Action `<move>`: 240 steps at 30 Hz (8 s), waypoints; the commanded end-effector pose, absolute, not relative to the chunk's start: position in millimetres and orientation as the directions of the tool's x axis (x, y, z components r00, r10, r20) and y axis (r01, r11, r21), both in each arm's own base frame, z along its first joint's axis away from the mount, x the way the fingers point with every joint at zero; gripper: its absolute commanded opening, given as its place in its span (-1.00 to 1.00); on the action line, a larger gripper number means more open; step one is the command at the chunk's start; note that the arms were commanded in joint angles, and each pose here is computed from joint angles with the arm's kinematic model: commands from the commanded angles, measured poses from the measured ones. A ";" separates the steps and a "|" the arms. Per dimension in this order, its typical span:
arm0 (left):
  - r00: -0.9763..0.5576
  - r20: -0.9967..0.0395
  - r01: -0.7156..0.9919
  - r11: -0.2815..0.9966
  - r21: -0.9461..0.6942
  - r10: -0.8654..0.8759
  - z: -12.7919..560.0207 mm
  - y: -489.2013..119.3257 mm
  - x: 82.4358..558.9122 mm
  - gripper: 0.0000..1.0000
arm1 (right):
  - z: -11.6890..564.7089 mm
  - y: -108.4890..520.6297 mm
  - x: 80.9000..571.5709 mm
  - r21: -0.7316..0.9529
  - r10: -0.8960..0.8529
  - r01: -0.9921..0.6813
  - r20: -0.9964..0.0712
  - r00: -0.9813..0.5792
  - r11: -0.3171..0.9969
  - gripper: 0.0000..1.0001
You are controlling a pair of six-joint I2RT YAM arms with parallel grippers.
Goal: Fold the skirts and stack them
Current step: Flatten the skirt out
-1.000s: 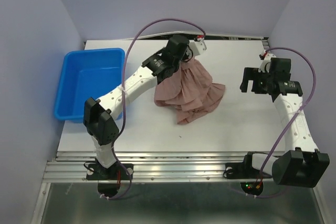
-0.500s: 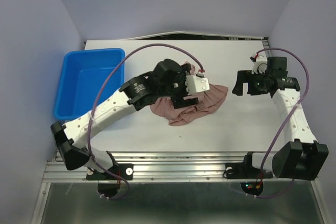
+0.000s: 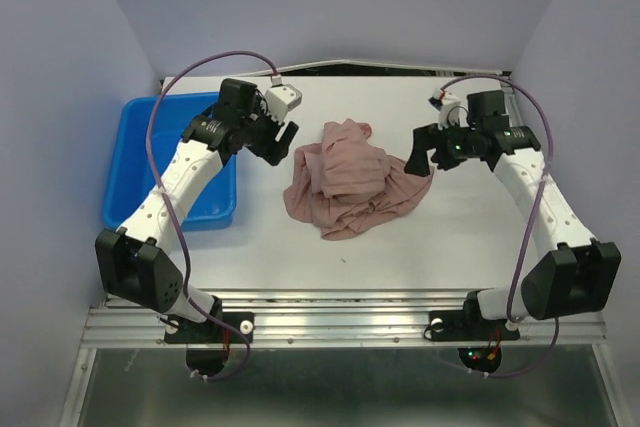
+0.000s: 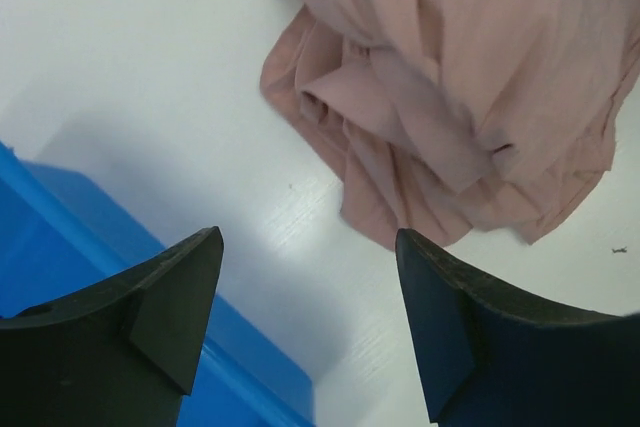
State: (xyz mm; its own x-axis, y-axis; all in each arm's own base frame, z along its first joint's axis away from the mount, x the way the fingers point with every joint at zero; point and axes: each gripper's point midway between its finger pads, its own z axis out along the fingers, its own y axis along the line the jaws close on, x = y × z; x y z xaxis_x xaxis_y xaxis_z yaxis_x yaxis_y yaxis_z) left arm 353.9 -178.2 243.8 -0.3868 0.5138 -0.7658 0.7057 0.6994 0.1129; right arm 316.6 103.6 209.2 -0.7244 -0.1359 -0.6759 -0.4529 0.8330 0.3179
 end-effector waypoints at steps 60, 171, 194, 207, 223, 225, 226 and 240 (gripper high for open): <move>-0.257 -0.754 0.884 0.462 0.070 0.605 180.0 -240.0 344.2 0.20 | 73.8 168.4 235.3 -0.289 -0.756 -0.822 -0.610 -0.237 0.491 -0.99; -0.713 -0.571 0.676 0.612 -0.410 0.406 126.1 -228.8 347.8 -1.00 | 135.8 193.3 236.5 -0.076 -0.586 -0.906 -0.784 -0.204 0.417 0.40; -0.738 -0.541 0.658 0.606 -0.446 0.403 110.2 -231.2 348.7 -1.00 | 95.0 245.6 248.5 -0.198 -0.693 -0.851 -0.680 -0.238 0.486 0.35; -0.716 -0.580 0.670 0.612 -0.419 0.387 124.9 -214.8 360.5 -1.00 | 87.6 218.8 256.3 -0.322 -0.739 -0.791 -0.634 -0.228 0.520 -0.57; -0.074 -0.668 0.963 0.228 0.146 0.741 192.1 -174.2 332.0 0.43 | 99.6 208.5 256.7 -0.359 -0.727 -0.758 -0.653 -0.212 0.544 -0.99; 0.042 -0.640 0.969 0.126 0.215 0.767 187.2 -177.9 324.4 0.45 | 99.7 209.6 257.7 -0.359 -0.728 -0.759 -0.652 -0.212 0.543 -0.99; 0.077 -0.626 0.967 0.094 0.235 0.776 183.6 -180.0 322.1 0.45 | 99.8 209.2 258.0 -0.361 -0.728 -0.757 -0.651 -0.213 0.545 -0.99; 0.417 -0.463 0.884 -0.229 0.408 0.782 125.8 -210.6 313.6 0.49 | 93.9 202.1 254.2 -0.361 -0.731 -0.749 -0.642 -0.232 0.555 -0.99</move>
State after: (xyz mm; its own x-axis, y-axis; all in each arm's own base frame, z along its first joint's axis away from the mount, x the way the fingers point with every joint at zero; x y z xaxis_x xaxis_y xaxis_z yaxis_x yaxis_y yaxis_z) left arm 294.2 -201.8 121.3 0.3028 0.8163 -0.4920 0.9390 -0.1671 0.3006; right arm 253.1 200.2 91.5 -0.2423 -0.7492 -0.6164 -0.7662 0.5376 -0.3521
